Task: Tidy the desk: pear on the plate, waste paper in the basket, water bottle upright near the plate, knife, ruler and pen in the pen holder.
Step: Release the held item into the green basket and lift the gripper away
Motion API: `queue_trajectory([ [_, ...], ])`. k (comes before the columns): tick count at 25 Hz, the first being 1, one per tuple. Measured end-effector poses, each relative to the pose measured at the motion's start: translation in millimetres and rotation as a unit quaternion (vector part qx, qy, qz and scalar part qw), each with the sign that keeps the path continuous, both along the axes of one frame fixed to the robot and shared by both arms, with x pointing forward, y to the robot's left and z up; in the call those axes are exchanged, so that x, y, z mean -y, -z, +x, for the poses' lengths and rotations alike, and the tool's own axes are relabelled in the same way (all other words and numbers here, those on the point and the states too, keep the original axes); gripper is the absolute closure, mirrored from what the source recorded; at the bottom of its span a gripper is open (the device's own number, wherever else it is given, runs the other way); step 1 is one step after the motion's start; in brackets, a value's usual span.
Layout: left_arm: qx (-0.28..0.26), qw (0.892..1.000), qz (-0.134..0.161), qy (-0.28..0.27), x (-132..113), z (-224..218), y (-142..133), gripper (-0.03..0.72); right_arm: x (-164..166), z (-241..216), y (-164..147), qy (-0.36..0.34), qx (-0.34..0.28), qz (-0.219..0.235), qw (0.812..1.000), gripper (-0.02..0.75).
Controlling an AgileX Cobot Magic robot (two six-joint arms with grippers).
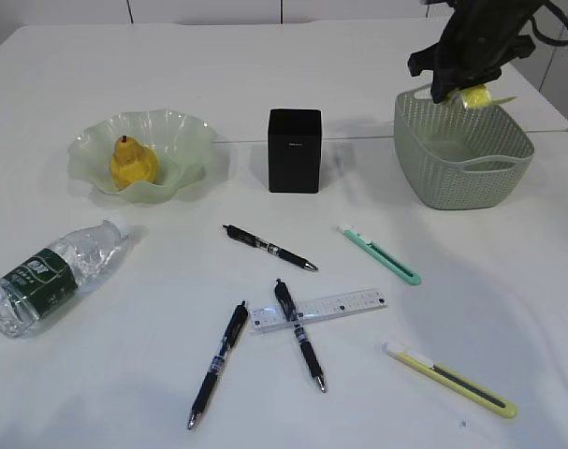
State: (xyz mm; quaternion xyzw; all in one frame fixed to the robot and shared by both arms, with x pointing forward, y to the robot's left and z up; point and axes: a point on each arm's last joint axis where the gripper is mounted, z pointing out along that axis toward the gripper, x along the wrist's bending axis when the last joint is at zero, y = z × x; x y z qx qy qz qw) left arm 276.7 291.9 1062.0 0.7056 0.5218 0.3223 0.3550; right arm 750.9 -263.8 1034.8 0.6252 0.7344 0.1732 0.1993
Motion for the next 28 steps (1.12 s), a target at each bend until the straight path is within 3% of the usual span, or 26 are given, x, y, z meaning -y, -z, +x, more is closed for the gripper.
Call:
queue_trajectory([
  [11, 0.000, 1.000, 0.001, 0.000, 0, 0, 0, 0.420, 56, 5, -3, 0.067, 0.029, -0.003, 0.997, 0.474],
  [20, 0.000, 1.000, 0.001, 0.000, 0, 0, 0, 0.420, 54, 10, -5, 0.060, 0.055, 0.017, 0.997, 0.477],
  [28, 0.000, 1.000, 0.001, 0.000, 0, 0, 0, 0.420, 51, 18, 31, 0.060, 0.020, 0.033, 0.997, 0.477],
])
